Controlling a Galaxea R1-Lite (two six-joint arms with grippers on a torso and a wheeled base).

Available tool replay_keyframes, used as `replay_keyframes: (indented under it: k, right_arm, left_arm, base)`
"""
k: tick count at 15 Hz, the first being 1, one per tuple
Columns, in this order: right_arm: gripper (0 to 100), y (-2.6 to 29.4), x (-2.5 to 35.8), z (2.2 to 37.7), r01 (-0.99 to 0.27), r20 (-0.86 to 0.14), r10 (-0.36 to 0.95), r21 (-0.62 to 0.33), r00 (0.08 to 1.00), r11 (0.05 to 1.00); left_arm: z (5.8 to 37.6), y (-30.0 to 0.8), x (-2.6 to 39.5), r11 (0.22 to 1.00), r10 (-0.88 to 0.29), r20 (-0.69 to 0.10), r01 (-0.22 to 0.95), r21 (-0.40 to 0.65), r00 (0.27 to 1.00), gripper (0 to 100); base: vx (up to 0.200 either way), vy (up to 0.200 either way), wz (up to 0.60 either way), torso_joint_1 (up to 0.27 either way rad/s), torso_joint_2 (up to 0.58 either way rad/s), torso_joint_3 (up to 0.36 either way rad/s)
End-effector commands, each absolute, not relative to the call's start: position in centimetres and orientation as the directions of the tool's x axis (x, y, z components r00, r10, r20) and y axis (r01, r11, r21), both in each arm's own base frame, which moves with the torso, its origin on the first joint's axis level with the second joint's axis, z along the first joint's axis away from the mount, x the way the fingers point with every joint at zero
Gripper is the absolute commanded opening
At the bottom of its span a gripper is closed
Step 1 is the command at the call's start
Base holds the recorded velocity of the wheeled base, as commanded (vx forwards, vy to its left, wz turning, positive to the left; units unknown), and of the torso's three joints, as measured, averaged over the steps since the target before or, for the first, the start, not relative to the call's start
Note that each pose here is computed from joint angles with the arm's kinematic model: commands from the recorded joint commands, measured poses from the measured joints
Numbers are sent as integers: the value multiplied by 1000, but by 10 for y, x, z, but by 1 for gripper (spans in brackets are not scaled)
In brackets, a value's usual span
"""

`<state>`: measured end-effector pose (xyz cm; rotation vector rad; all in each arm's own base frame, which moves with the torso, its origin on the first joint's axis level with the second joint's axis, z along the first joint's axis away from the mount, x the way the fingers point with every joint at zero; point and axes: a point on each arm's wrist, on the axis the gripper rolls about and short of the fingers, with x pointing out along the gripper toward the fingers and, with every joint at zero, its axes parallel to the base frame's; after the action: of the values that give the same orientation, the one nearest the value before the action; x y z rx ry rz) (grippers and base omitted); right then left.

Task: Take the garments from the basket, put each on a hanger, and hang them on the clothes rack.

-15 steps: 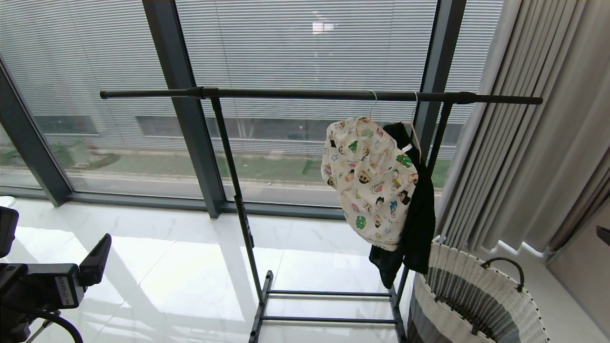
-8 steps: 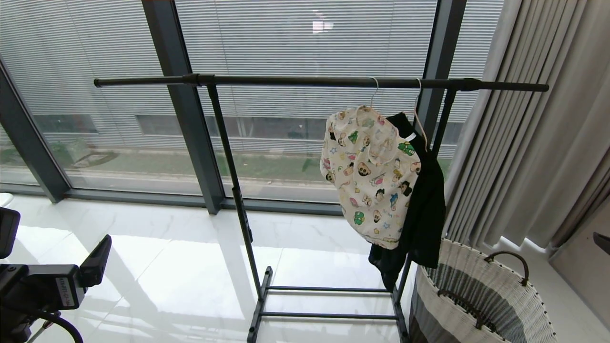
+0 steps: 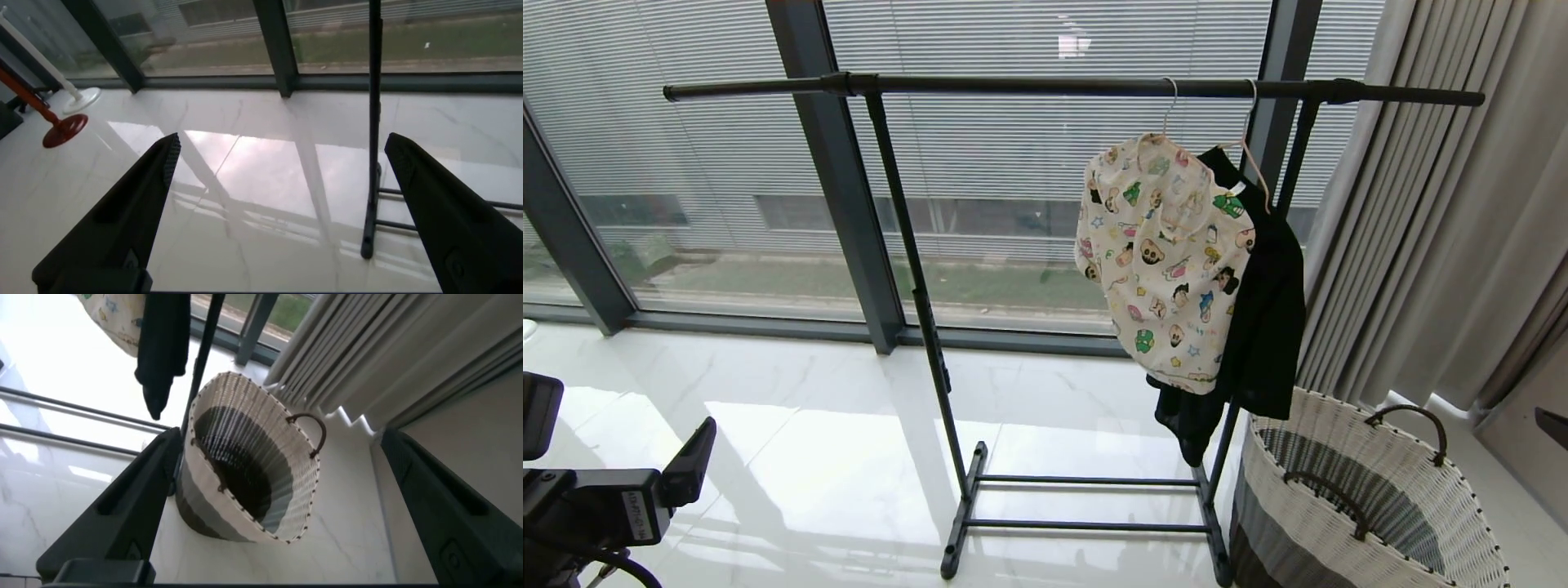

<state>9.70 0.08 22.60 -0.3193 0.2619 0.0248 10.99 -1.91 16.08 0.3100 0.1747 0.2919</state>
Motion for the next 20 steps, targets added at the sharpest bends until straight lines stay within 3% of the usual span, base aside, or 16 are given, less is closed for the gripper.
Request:
replay_keyframes:
  k: [1,9,12,15,18,20]
  right_arm:
    - [100,1,98,225,-67,-264,-17,-307,964,949]
    - [100,-1,94,218,-54,-272,-32,-304,962,951]
    - [100,-7,88,204,14,-283,-100,-289,954,957]
    - [100,-6,66,180,47,-204,-104,-266,973,963]
    - [100,-3,31,142,54,-157,-97,-259,983,964]
    - [100,-1,11,120,59,-96,-87,-258,992,964]
  left_arm:
    - [159,-19,109,911,309,-128,-255,326,942,100]
    - [138,-12,93,898,362,-167,-295,326,917,100]
    - [131,7,90,839,530,-184,-482,251,828,100]
    - [127,21,71,698,716,-141,-705,125,684,100]
    - [130,18,38,695,719,-36,-718,43,694,100]
    - [118,15,5,693,718,25,-717,74,696,100]
  base:
    - [0,0,0,-203,496,276]
    - [0,0,0,-176,461,279]
    - [0,0,0,-43,128,85]
    - [0,0,0,0,0,0]
    - [0,0,0,0,0,0]
    - [0,0,0,0,0,0]
